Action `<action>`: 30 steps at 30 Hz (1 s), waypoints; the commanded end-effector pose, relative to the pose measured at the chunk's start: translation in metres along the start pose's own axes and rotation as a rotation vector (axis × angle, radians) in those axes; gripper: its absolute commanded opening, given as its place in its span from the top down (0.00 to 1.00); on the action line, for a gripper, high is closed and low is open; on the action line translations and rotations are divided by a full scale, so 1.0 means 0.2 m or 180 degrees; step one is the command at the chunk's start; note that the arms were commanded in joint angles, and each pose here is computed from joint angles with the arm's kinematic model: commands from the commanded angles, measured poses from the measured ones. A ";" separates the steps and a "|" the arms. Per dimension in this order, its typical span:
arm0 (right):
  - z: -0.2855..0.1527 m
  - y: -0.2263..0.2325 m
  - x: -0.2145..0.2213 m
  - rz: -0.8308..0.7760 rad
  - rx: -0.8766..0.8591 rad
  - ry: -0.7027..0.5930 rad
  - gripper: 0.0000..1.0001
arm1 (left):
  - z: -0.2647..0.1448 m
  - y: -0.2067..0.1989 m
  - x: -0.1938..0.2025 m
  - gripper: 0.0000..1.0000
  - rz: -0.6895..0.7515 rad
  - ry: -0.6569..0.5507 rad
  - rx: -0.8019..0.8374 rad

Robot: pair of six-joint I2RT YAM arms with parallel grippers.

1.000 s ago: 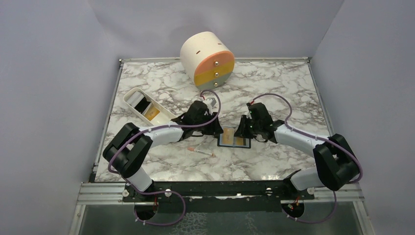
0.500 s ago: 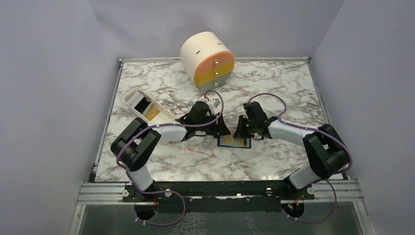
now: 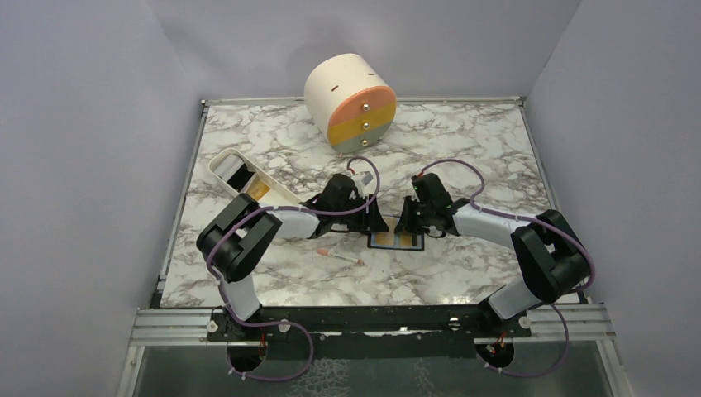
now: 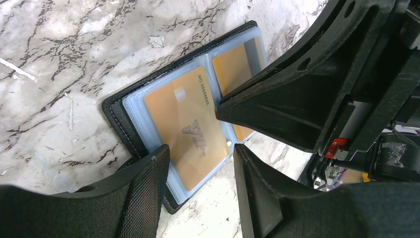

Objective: Put the credit cards into the card holder
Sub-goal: Turn over the card slot in the card holder.

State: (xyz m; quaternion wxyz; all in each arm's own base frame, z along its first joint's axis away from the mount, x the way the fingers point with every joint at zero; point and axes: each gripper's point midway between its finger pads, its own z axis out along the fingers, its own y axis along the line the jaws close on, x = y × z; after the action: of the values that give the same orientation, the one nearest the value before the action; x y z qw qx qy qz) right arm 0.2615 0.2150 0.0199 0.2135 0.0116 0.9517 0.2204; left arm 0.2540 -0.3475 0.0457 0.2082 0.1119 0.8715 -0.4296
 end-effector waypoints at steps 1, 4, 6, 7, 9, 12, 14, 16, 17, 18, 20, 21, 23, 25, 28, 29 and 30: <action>0.02 -0.10 0.08 0.0013 0.0244 0.0087 0.92 | -0.05 -0.09 -0.03 0.47 0.0062 -0.0048 0.0170; 0.02 -0.10 0.08 0.0017 0.0257 0.0075 0.92 | -0.09 -0.09 -0.05 0.46 0.0090 -0.0153 0.0091; 0.02 -0.10 0.08 0.0015 0.0261 0.0078 0.92 | -0.10 -0.08 -0.07 0.46 0.0154 -0.0196 0.0014; 0.02 -0.10 0.07 0.0013 0.0263 0.0075 0.92 | -0.10 -0.07 -0.07 0.46 0.0179 -0.0190 0.0001; 0.02 -0.11 0.08 0.0008 0.0273 0.0082 0.92 | -0.09 -0.06 -0.06 0.46 0.0192 -0.0166 -0.0018; 0.02 -0.11 0.08 0.0014 0.0270 0.0092 0.92 | -0.08 -0.04 -0.05 0.46 0.0185 -0.0147 -0.0047; 0.02 -0.11 0.08 0.0026 0.0271 0.0086 0.92 | -0.07 -0.03 -0.04 0.46 0.0184 -0.0115 -0.0054; 0.02 -0.11 0.08 0.0031 0.0263 0.0073 0.92 | -0.07 -0.03 -0.03 0.46 0.0170 -0.0107 -0.0064; 0.02 -0.11 0.08 0.0032 0.0261 0.0077 0.92 | -0.07 -0.03 -0.03 0.46 0.0170 -0.0108 -0.0065; 0.02 -0.11 0.08 0.0032 0.0260 0.0077 0.92 | -0.07 -0.02 -0.03 0.46 0.0173 -0.0116 -0.0071; 0.02 -0.11 0.08 0.0036 0.0260 0.0082 0.92 | -0.07 -0.02 -0.04 0.46 0.0177 -0.0136 -0.0083; 0.02 -0.11 0.09 0.0039 0.0261 0.0085 0.92 | -0.07 -0.02 -0.05 0.46 0.0182 -0.0144 -0.0084; 0.02 -0.11 0.09 0.0041 0.0252 0.0081 0.92 | -0.07 -0.03 -0.05 0.46 0.0192 -0.0151 -0.0074; 0.02 -0.11 0.09 0.0046 0.0253 0.0084 0.92 | -0.05 0.00 -0.02 0.47 0.0149 -0.0093 -0.0098; 0.02 -0.11 0.10 0.0058 0.0241 0.0096 0.92 | -0.03 0.00 -0.01 0.46 0.0113 -0.0069 -0.0063; 0.02 -0.11 0.10 0.0064 0.0237 0.0098 0.92 | -0.03 0.00 -0.01 0.46 0.0107 -0.0065 -0.0058; 0.03 -0.11 0.11 0.0063 0.0238 0.0103 0.92 | -0.02 0.01 -0.01 0.46 0.0101 -0.0056 -0.0056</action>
State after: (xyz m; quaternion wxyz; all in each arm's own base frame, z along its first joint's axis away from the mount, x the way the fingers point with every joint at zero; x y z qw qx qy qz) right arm 0.2616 0.2157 0.0188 0.2162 0.0201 0.9499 0.2250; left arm 0.2526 -0.3398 0.0532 0.2232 0.1189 0.8726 -0.4178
